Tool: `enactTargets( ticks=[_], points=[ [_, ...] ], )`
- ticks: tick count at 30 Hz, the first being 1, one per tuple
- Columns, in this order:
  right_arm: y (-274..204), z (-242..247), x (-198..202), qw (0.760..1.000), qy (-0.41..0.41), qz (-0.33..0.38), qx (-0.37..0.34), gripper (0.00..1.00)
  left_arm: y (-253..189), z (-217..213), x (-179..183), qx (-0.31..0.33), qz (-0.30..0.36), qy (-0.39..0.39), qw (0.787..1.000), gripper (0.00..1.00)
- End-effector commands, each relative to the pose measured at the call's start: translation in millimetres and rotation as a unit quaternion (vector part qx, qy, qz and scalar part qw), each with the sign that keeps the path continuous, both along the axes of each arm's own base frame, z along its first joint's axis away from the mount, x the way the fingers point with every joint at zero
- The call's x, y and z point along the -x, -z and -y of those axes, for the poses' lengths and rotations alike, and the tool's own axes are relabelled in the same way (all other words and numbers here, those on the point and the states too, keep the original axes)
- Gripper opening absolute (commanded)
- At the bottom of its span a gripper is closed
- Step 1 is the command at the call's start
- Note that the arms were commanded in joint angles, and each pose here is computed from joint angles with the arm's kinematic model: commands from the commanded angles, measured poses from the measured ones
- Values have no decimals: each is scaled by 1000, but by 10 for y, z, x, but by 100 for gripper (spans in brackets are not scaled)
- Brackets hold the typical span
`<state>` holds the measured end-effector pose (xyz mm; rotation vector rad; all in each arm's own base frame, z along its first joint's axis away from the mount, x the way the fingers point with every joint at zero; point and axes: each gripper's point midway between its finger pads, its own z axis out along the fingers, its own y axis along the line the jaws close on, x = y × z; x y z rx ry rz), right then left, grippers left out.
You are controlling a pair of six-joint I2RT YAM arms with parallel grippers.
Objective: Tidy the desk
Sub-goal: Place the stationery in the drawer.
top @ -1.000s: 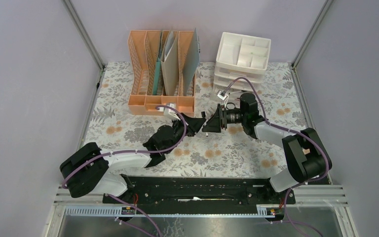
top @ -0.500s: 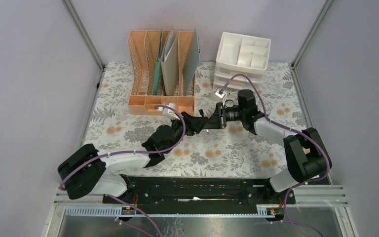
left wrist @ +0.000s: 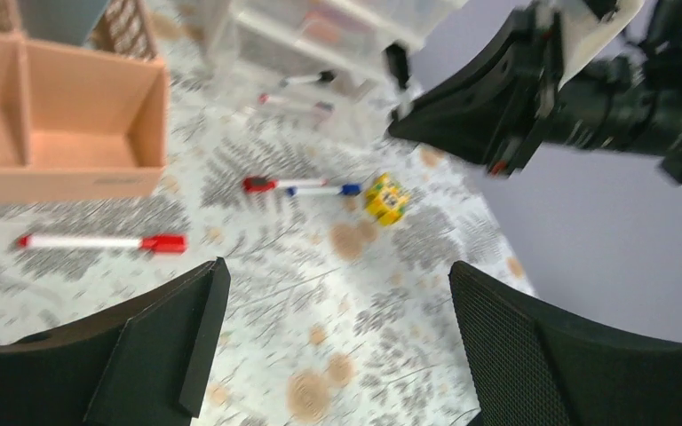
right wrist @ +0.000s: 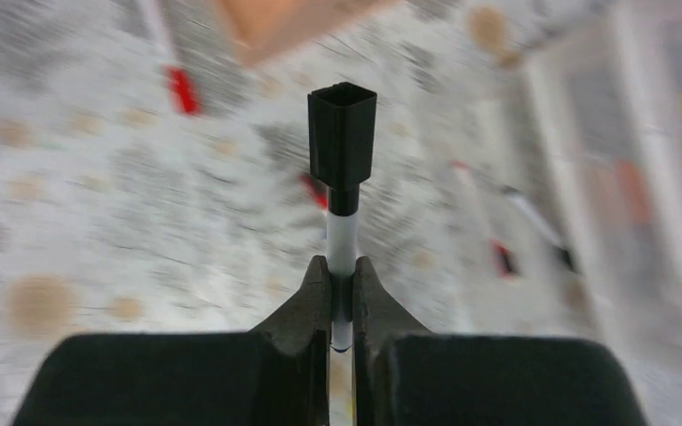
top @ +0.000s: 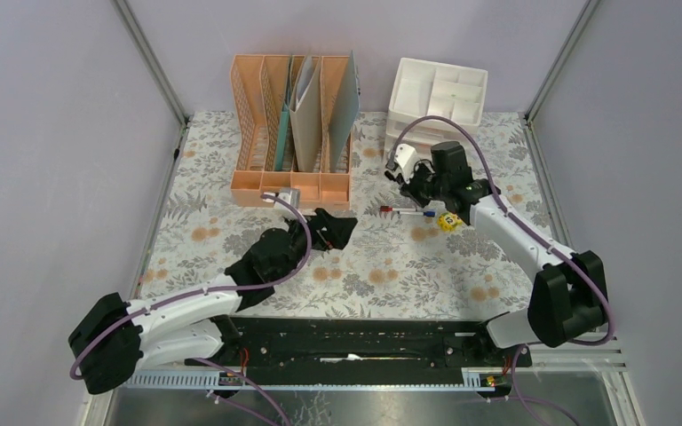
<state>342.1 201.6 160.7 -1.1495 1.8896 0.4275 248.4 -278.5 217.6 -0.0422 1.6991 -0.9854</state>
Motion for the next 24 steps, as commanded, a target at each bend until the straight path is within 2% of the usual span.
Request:
enactTargets(
  ticks=[1, 5, 11, 17, 18, 19, 24],
  points=[
    [-68, 752, -638, 958, 53, 144, 243, 0, 324, -264, 23, -61, -16, -27, 998, 99],
    [11, 947, -985, 934, 67, 165, 311, 0, 369, -400, 33, -58, -18, -43, 997, 99],
    [185, 1050, -1426, 932, 86, 145, 320, 0, 382, -546, 61, -61, -17, -59, 996, 99],
    [442, 1085, -1597, 932, 86, 123, 329, 0, 408, -624, 91, -56, -17, -66, 996, 99],
    [345, 1192, -1731, 915, 97, 154, 361, 17, 415, -636, 93, -55, -17, -67, 996, 99],
    [324, 1270, -1779, 903, 102, 161, 384, 24, 420, -643, 97, -56, -18, -67, 996, 99],
    [417, 1372, -1882, 900, 118, 153, 391, 36, 421, -687, 109, -55, -18, -72, 996, 99]
  ],
)
